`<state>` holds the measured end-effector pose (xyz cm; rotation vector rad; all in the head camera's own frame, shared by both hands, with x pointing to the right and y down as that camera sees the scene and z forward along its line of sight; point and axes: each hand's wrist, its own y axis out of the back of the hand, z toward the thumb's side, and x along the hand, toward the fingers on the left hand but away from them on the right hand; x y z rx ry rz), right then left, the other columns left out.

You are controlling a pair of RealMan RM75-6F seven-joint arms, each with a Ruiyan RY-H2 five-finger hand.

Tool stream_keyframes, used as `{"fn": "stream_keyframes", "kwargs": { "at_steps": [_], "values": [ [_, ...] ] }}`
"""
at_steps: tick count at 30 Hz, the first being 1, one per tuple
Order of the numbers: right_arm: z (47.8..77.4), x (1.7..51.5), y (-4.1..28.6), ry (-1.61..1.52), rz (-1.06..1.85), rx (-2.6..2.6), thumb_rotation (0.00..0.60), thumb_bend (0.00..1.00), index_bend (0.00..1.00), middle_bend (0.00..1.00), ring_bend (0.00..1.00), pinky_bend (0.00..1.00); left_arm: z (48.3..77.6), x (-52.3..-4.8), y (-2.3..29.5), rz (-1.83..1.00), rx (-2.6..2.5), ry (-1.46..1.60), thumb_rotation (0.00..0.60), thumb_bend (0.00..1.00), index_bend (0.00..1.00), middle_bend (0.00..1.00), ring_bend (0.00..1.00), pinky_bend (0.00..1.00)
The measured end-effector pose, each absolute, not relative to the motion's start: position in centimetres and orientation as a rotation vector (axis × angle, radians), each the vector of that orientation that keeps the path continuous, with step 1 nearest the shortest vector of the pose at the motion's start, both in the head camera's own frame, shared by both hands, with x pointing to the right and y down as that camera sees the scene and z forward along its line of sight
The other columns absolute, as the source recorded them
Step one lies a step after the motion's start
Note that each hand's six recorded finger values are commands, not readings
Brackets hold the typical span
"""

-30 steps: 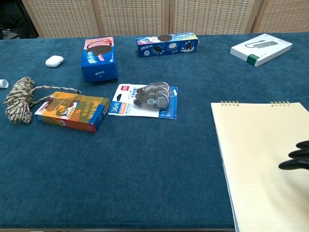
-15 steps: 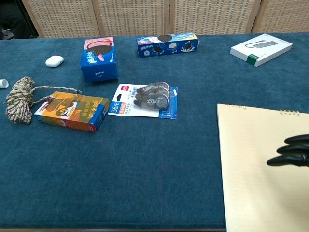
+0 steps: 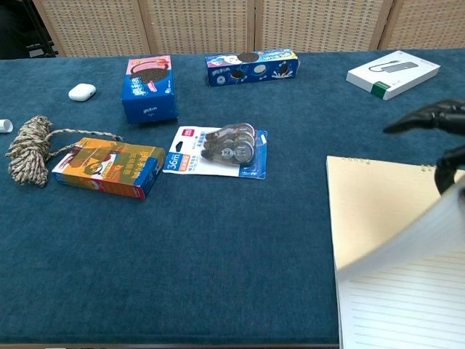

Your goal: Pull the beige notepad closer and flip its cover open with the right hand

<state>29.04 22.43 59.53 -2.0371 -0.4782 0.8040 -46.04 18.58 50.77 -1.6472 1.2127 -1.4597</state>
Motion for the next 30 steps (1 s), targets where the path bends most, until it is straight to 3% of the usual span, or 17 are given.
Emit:
{"fn": "stream_keyframes", "kwargs": {
  "at_steps": [15,24,26,30],
  "values": [
    [63.3,29.8,7.9,-0.887,1.168,-1.930,0.600,0.71,0.68,0.09,0.00,0.00,51.0,-46.5,18.2,-1.474,-1.656,1.221,0.600,0.00,0.00,0.00,0.00,0.00],
    [66.6,32.3,1.7,-1.001,1.358,-1.761,0.600,0.72,0.68,0.11,0.00,0.00,51.5,-46.8,17.8,-1.506,-1.649,1.217,0.600,0.00,0.00,0.00,0.00,0.00],
    [67.1,33.0,0.5,-1.020,1.387,-1.713,0.600,0.71,0.68,0.11,0.00,0.00,51.7,-46.9,17.7,-1.517,-1.646,1.215,0.600,0.00,0.00,0.00,0.00,0.00],
    [67.7,34.8,-2.1,-1.076,1.461,-1.589,0.600,0.58,0.66,0.10,0.00,0.00,52.0,-47.0,17.5,-1.534,-1.642,1.216,0.600,0.00,0.00,0.00,0.00,0.00]
  ]
}}
